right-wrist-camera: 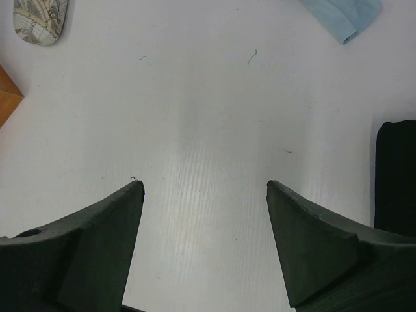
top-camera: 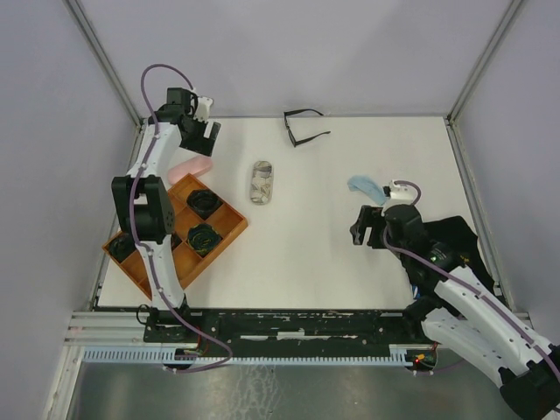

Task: Organize the sunglasses
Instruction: Move the sunglasses case at the center of the board, then pick up the sunglasses case from the center of the board.

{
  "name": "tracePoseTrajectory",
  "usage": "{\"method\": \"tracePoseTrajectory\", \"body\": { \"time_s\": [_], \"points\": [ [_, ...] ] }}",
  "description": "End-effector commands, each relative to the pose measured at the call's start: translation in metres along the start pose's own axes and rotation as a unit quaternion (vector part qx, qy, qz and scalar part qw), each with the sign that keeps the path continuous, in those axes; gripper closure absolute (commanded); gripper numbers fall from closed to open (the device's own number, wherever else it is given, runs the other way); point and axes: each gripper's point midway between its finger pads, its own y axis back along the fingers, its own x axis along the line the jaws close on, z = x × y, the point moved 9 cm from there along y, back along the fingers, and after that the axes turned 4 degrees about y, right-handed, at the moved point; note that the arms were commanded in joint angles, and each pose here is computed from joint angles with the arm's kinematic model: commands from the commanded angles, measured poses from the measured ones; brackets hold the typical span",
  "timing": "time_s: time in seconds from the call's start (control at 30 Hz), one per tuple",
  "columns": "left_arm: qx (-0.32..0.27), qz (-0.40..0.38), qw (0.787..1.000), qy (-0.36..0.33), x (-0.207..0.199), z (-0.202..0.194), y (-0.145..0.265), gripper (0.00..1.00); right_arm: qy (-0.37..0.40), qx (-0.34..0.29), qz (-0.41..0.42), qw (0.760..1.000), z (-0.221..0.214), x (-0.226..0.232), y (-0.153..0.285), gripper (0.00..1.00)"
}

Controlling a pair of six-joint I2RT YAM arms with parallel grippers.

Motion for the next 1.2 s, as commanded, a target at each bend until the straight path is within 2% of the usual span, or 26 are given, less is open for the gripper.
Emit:
{"method": "tracePoseTrajectory", "body": {
  "time_s": [0.0, 0.37, 0.7, 0.9, 1.03, 1.17],
  "points": [
    [0.017, -0.024, 0.998, -0.056, -0.001, -0.004, -0.013, 0.01, 0.009, -0.028, 0.021, 0.999, 0.022, 0.009, 0.006, 0.15],
    [0.080, -0.008, 0.993, -0.084, 0.005, -0.020, -0.051, 0.01, 0.025, -0.017, 0.016, 0.999, 0.027, 0.011, 0.002, 0.15],
    [0.083, 0.010, 0.991, -0.104, 0.016, -0.018, -0.067, 0.01, 0.028, -0.003, 0.012, 1.000, 0.025, 0.012, -0.002, 0.15],
    [0.112, -0.008, 0.988, -0.109, 0.015, -0.035, -0.092, 0.00, 0.024, 0.003, 0.015, 1.000, 0.027, 0.015, -0.006, 0.15],
    [0.125, -0.017, 0.986, -0.113, 0.014, -0.043, -0.097, 0.04, 0.025, 0.008, 0.017, 1.000, 0.028, 0.016, -0.007, 0.15],
    [0.129, -0.021, 0.985, -0.113, 0.014, -0.045, -0.099, 0.14, 0.024, 0.007, 0.018, 1.000, 0.028, 0.016, -0.007, 0.15]
  ]
}}
